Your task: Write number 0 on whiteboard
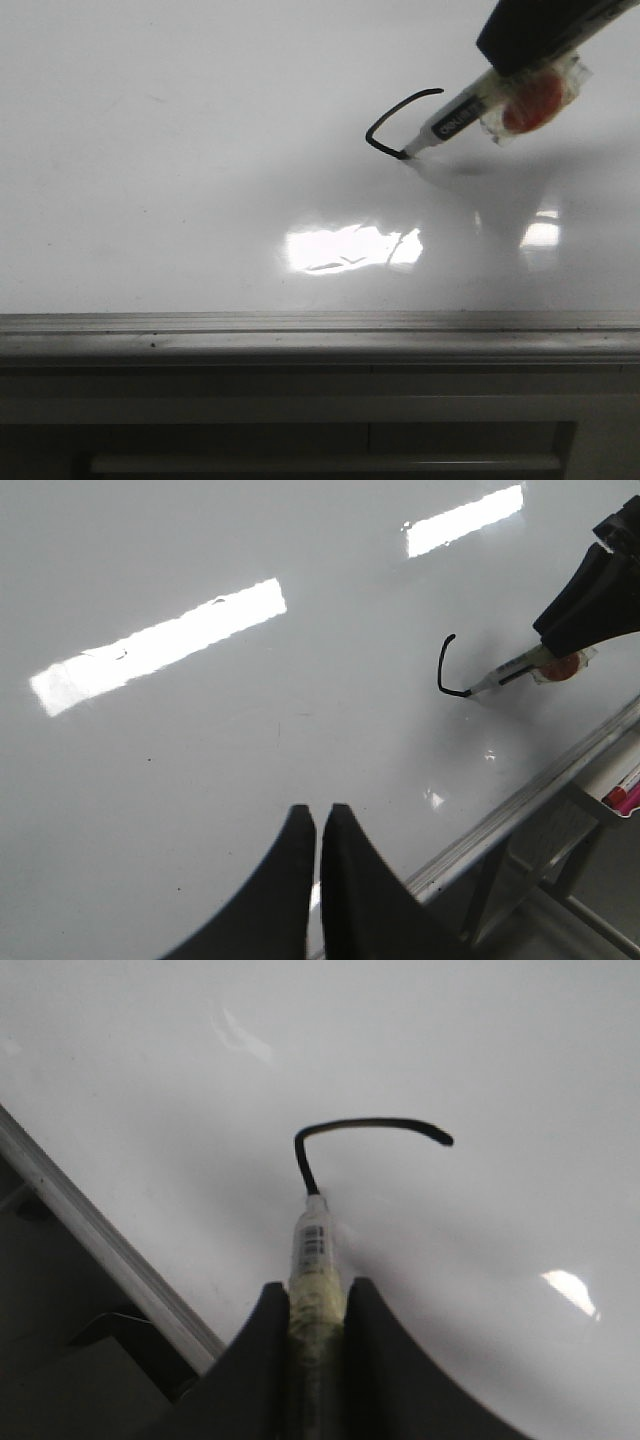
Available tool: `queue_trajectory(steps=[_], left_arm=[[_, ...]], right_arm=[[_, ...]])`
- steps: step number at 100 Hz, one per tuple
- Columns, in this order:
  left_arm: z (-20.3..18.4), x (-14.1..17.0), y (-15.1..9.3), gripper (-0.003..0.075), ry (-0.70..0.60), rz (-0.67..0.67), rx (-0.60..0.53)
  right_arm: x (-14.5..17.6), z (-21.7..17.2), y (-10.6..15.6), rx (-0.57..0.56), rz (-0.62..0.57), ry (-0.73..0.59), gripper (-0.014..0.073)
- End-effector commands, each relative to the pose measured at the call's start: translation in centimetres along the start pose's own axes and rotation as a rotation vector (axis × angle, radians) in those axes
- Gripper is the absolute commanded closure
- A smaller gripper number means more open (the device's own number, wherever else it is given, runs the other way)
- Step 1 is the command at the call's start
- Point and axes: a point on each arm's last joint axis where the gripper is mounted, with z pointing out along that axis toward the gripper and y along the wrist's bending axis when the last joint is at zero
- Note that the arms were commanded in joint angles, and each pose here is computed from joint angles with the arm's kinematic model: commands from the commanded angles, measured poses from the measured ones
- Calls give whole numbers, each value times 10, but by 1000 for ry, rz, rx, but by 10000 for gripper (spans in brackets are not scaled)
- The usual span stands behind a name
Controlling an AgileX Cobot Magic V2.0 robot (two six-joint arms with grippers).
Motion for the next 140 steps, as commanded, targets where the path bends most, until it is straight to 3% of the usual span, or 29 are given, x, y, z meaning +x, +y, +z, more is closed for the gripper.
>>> queue_trajectory(steps=[1,20,45,66,97,140], left_arm=[[-1,-12,-2,740,-75,4,16],[-1,-12,-2,740,-75,4,16],[-1,-12,-2,740,-75,4,16],[-1,-12,-2,740,-75,4,16],[-1,-12,-2,740,-75,4,16],[-1,-12,-2,740,-75,3,18]], right_arm=[[6,-4,-9,85,-55,88,639],[11,-14,-11,119,-20,99,639],[14,-25,-24,282,0,111,639],[-6,-36,-26,310,21,-22,640],[-29,-33,-28,299,23,-73,641],[-39,-11,0,201,-60,-64,641]])
